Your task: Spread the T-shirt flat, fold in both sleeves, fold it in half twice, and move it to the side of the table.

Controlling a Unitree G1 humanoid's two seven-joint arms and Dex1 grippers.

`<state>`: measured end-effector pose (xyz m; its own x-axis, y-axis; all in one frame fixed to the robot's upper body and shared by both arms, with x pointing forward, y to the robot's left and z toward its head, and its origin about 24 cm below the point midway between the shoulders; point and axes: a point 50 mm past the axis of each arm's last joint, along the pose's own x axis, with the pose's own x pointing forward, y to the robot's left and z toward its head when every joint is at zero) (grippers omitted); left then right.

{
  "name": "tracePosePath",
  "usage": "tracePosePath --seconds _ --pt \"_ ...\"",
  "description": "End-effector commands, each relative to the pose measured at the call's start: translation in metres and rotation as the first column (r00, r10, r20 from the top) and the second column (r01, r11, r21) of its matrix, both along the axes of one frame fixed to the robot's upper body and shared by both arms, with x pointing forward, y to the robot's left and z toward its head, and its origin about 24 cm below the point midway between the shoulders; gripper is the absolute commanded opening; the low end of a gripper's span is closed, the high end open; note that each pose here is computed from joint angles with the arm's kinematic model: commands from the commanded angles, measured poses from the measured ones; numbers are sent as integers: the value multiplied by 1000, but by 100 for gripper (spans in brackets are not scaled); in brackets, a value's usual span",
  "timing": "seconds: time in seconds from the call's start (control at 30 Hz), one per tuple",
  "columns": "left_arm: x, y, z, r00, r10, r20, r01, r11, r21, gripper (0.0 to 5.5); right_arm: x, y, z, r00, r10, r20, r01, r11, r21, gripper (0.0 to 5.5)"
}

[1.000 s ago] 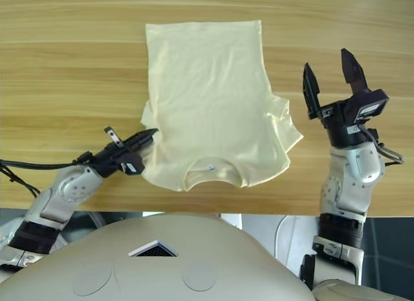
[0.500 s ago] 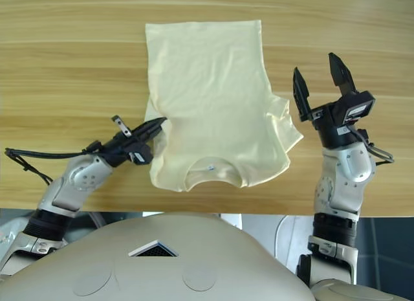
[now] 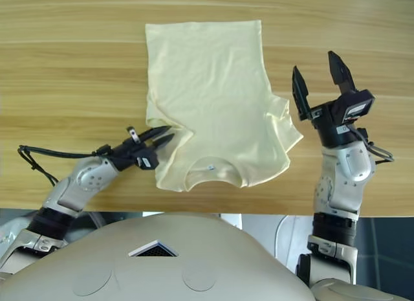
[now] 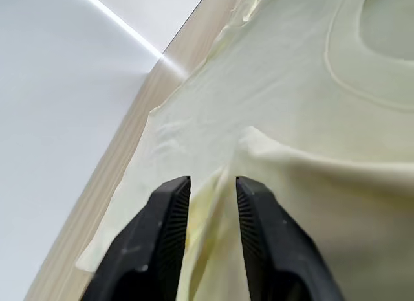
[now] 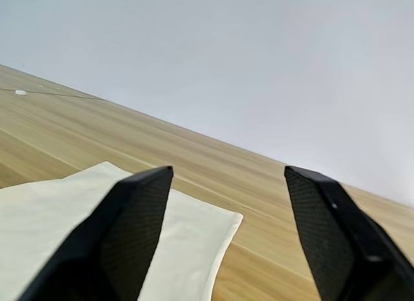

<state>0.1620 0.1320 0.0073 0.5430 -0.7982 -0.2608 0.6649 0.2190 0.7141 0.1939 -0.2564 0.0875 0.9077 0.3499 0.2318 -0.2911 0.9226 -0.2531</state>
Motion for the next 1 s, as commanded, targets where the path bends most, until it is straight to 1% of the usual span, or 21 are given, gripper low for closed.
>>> tracePosePath --seconds 0.03,0.13,0.17,0.2,0.23,0.27,0.3,0.37,0.43,0.53,0.6,0.67,0.7,0.8,0.9,1.0 --pt "-8 1 -11 998 12 -66 -11 1000 22 196 2 1 0 1000 2 -6 -2 1000 -3 318" --pt "-4 3 -9 998 48 -48 -48 999 10 241 2 1 0 1000 3 -7 -3 1000 -3 318" --pt "3 7 -2 994 109 -3 -109 994 -24 262 2 1 0 1000 2 -7 -2 1000 -3 318" --pt "15 13 10 974 220 61 -214 972 -98 280 2 0 0 1000 0 -7 0 1000 -3 318" --pt "26 23 25 938 324 119 -299 936 -188 300 2 0 0 1000 -3 -7 3 1000 -3 318" --pt "38 37 44 871 464 161 -403 863 -304 320 2 -1 0 1000 -7 -8 7 1000 -3 318" --pt "44 51 58 805 561 194 -468 800 -375 320 2 -1 0 1000 -8 -9 8 1000 -3 318" --pt "48 71 72 705 668 235 -538 721 -436 320 2 -1 -1 1000 -10 -11 10 1000 -2 318" --pt "48 81 72 662 705 255 -587 699 -409 320 2 0 -1 1000 -10 -13 10 1000 -1 318" --pt "47 97 60 639 703 312 -668 708 -228 320 1 0 -2 1000 -11 -13 11 1000 1 318" --pt "44 101 50 678 659 327 -674 734 -82 320 1 0 -2 1000 -13 -14 13 1000 1 318" --pt "37 96 37 758 584 290 -622 782 49 320 1 -1 -2 1000 -16 -12 16 1000 0 318" --pt "32 91 31 809 525 263 -566 817 111 320 1 -2 -1 1000 -21 -10 21 1000 -2 318" --pt "15 81 19 918 356 173 -391 881 265 320 2 -6 3 999 -38 5 38 999 -6 318" --pt "11 76 14 953 272 133 -301 898 321 320 2 -8 5 999 -46 14 46 999 -4 318" --pt "12 68 10 967 230 112 -255 910 328 320 2 -7 3 999 -45 14 45 999 -3 318"
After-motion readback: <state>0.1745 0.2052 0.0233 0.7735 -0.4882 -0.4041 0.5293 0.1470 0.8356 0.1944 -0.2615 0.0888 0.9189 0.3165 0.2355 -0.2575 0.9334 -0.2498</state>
